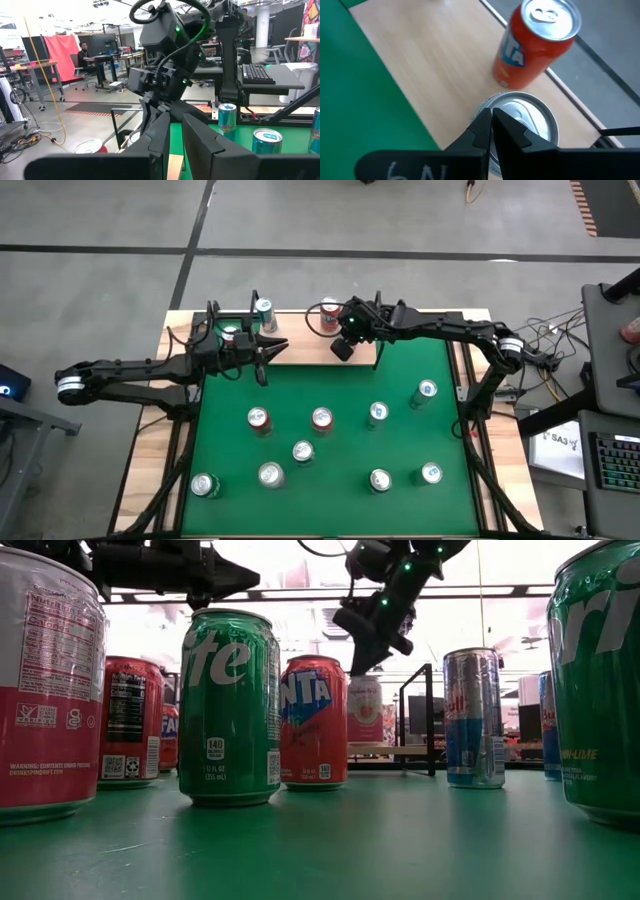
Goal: Pick and place cans onto a shelf
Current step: Put the right pink white soda can on the shelf
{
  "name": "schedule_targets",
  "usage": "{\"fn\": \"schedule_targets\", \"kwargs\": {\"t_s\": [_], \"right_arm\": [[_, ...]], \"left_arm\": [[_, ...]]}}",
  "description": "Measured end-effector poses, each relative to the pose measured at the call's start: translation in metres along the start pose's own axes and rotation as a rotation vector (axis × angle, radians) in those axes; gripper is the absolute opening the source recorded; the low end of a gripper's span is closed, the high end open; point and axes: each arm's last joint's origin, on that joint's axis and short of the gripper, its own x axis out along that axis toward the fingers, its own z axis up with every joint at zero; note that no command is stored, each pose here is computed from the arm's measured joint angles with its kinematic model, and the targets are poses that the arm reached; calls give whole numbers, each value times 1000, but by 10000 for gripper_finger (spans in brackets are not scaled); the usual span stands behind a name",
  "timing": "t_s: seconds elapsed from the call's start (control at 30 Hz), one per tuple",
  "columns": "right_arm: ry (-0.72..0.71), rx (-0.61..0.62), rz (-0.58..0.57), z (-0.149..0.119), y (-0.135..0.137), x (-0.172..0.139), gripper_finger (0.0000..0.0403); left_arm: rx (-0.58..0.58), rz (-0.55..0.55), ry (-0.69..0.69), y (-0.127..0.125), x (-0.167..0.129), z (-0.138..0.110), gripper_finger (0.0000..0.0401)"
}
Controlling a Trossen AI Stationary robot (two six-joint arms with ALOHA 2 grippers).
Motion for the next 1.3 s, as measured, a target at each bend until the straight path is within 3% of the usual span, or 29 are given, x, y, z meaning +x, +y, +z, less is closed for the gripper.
{"fn": "schedule_targets", "kwargs": {"t_s": [0.37,0.7,0.9,1.3], "right_arm": [[0,-52,-42,2,-14,2,12],[-45,-12,-29,11,-16,-20,12],[7,27,23,9,-16,-24,12],[46,23,15,-1,-16,-17,12]], "left_arm": [[0,0,1,0,0,0,36],[0,0,2,0,0,0,36],[-6,0,3,0,0,0,36],[-6,0,5,0,0,-1,36]]}}
